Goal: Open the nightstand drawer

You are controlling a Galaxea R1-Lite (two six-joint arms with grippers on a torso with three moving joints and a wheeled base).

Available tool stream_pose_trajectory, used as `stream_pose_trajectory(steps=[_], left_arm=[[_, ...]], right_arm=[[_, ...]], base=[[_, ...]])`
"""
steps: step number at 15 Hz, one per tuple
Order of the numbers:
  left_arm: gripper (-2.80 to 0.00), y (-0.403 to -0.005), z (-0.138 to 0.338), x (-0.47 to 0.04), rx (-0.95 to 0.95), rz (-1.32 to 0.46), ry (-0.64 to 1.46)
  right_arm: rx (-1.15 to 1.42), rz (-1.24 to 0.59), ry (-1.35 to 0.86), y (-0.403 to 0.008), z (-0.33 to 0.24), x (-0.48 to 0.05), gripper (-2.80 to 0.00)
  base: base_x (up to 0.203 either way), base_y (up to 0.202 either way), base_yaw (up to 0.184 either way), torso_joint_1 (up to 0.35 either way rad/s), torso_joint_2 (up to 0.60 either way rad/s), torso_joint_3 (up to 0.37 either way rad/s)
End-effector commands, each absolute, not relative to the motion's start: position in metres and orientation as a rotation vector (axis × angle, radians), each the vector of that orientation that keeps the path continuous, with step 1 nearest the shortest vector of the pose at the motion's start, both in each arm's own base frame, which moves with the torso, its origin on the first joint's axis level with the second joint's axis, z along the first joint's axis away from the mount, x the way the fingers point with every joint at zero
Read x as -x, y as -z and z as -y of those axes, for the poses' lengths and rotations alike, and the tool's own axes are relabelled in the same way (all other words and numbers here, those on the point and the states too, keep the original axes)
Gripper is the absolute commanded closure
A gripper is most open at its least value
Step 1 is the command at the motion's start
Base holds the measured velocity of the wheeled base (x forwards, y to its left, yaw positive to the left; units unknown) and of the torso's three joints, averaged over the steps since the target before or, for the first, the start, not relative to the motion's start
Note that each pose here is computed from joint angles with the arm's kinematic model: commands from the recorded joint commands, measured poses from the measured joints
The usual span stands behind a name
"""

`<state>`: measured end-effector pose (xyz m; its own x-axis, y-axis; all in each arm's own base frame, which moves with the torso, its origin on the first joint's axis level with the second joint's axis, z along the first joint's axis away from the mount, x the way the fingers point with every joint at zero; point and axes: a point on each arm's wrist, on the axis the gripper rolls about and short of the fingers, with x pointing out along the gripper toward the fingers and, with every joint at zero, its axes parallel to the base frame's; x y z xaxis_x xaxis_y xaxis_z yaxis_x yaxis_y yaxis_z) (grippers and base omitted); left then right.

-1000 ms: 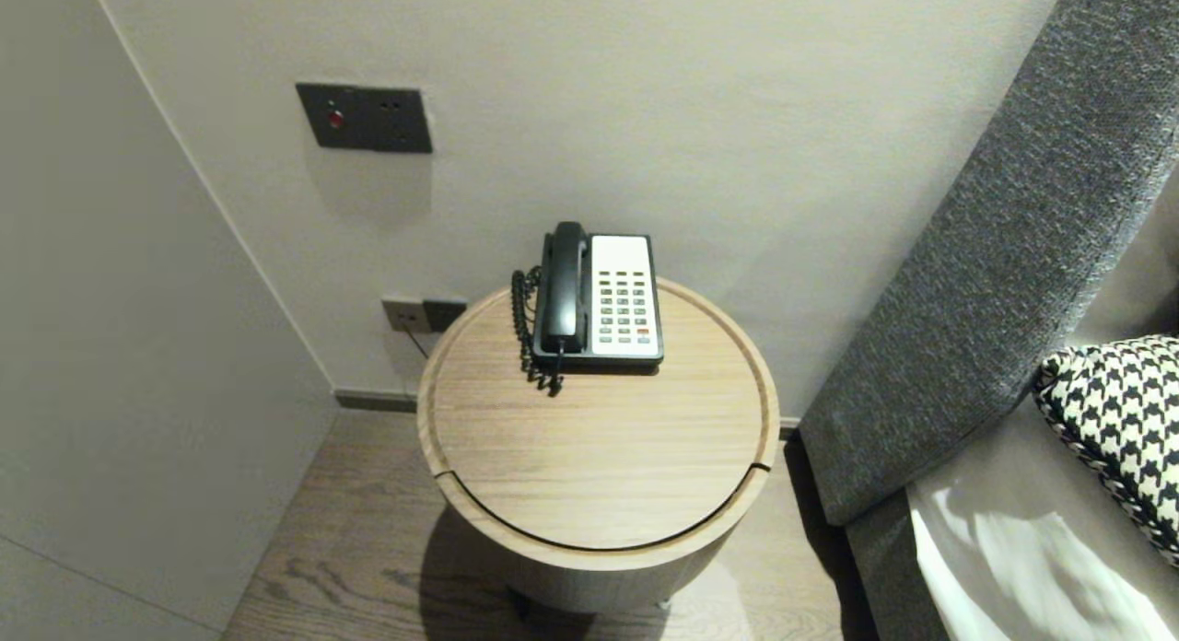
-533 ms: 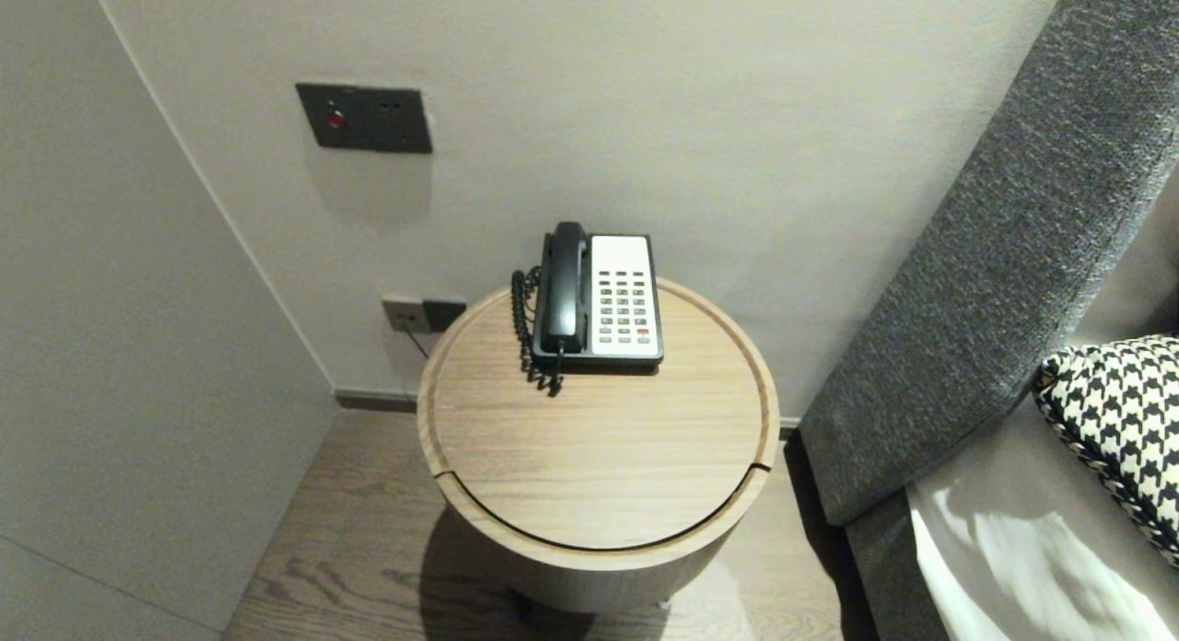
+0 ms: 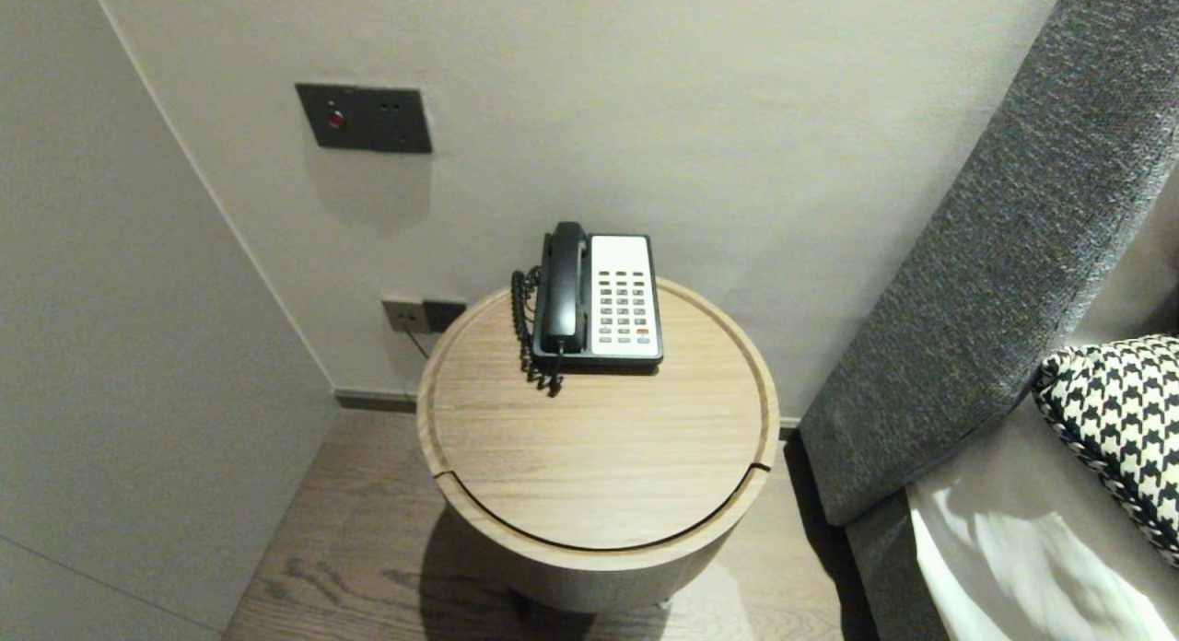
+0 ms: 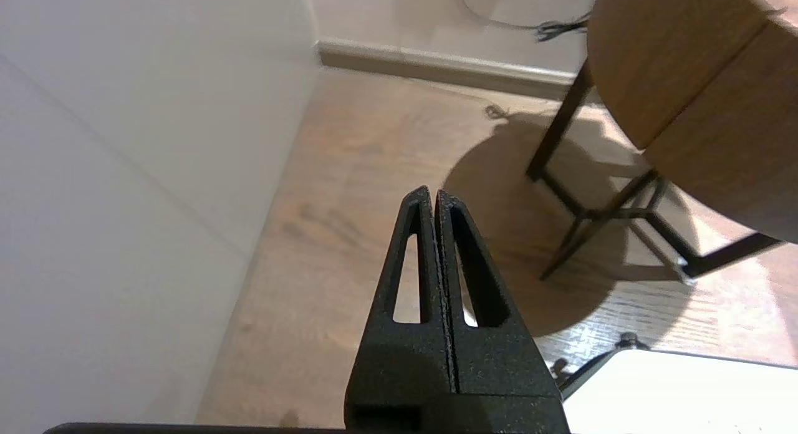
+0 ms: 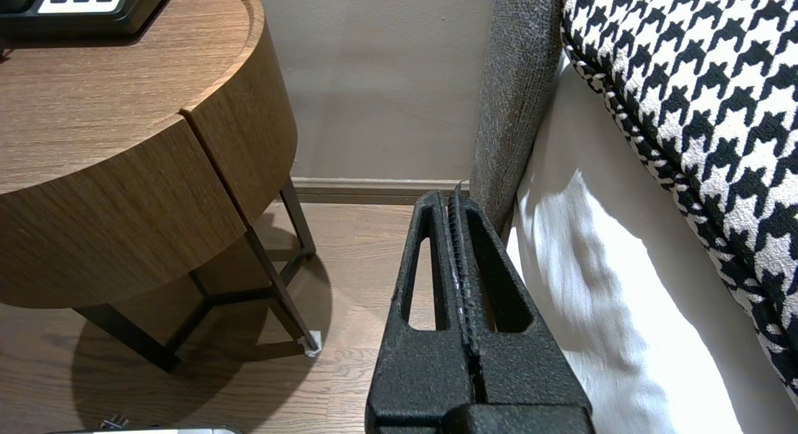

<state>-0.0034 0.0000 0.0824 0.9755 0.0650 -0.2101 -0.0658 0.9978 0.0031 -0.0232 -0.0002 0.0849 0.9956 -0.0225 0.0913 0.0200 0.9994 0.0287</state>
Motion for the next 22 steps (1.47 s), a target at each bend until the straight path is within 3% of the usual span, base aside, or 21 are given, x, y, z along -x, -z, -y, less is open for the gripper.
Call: stream_pose_trajectory(steps=[1,7,22], left_arm=[[0.0,-0.081,0.0,0.01,-0.004,-0.145,-0.031],[0.0,-0.078,0.0,0.023,-0.027,0.022,-0.019],[0.0,-0.078,0.0,0.023,0.0,0.021,-0.018]], right_arm=[[-0.027,0.051,0.022,-0.074,0.0,0.02,0.0],[-0.028,0.052,0.022,-0.074,0.0,0.02,0.0],[-0.028,0.052,0.022,-0.074,0.0,0.02,0.0]], base=[[0.0,0.0,0.0,0.0,0.0,0.0],[0.0,0.0,0.0,0.0,0.0,0.0],[0.0,0.0,0.0,0.0,0.0,0.0]])
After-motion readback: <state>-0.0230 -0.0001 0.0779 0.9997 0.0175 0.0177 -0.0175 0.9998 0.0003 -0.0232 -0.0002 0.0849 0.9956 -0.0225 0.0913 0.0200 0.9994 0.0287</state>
